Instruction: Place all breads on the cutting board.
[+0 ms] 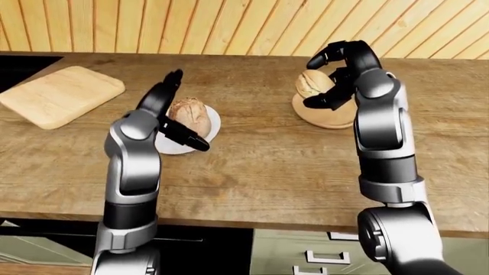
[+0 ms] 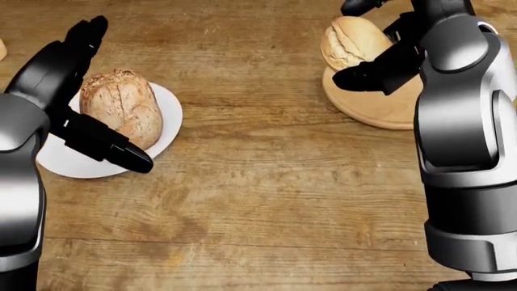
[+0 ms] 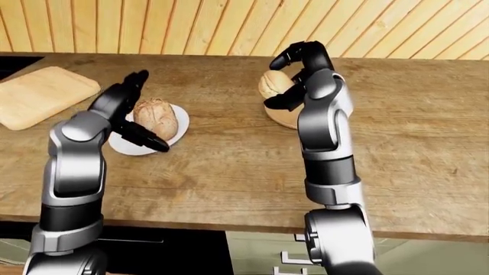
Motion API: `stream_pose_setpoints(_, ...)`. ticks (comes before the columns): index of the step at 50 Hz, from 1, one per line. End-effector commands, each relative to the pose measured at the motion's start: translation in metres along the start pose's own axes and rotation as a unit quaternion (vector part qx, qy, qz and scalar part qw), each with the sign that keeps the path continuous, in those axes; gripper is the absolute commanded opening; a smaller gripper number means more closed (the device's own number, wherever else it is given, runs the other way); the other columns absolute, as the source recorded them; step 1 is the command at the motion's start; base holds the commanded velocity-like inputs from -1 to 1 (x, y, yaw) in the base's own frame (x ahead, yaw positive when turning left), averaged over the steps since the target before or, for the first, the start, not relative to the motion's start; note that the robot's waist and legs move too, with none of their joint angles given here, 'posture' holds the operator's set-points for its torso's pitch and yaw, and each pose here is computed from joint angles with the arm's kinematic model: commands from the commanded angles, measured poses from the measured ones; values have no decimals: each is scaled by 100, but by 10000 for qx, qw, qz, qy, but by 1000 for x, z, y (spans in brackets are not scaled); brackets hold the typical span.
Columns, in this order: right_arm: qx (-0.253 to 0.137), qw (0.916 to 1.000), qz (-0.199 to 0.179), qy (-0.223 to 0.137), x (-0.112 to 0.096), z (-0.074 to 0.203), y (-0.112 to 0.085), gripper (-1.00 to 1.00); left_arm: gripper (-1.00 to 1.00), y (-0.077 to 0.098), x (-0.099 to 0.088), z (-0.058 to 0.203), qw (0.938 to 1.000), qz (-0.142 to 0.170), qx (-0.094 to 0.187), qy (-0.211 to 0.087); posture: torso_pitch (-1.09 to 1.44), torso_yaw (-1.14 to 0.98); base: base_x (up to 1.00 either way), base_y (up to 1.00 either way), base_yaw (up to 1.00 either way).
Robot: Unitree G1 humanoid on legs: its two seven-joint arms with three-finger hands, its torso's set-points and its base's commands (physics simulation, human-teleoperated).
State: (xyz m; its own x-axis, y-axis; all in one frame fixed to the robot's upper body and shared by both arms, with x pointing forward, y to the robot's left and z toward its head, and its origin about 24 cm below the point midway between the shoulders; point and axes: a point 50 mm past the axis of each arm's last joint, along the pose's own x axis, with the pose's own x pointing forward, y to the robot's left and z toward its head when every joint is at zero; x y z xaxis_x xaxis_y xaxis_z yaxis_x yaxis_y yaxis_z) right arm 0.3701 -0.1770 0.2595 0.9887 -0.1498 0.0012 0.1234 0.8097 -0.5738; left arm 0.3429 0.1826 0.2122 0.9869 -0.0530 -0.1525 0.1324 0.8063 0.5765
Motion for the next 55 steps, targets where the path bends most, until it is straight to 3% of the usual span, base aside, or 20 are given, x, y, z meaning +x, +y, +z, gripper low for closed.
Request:
stream_pose_setpoints(1,-12,9987,-275,-429,-5,20,-13,-100,100,11,-6,18,9988,267,161,-389,0,0,0,0,0)
stream_pose_setpoints(4,-19,9987,-266,-425,-4,20,-12,-100,95,11,-6,17,9988,257,195,-370,0,0,0,0,0)
stream_pose_setpoints(13,-25,9988,-254,-412,-4,17,-10,-100,39,10,-6,16,9987,261,245,-354,0,0,0,0,0)
stream_pose_setpoints(31,-15,9989,-246,-404,-5,13,-9,-100,-24,14,-7,23,9968,504,328,-535,0,0,0,0,0)
stream_pose_setpoints(41,63,9984,-256,-493,-11,18,-15,-100,-53,38,-25,55,9931,742,139,-896,0,0,0,0,0)
stream_pose_setpoints(47,116,9981,-267,-534,-16,21,-20,-100,-100,52,-39,72,9907,854,99,-1055,0,0,0,0,0)
stream_pose_setpoints(55,171,9975,-295,-624,-21,26,-25,-100,-100,68,-53,92,9880,955,42,-1216,0,0,0,0,0)
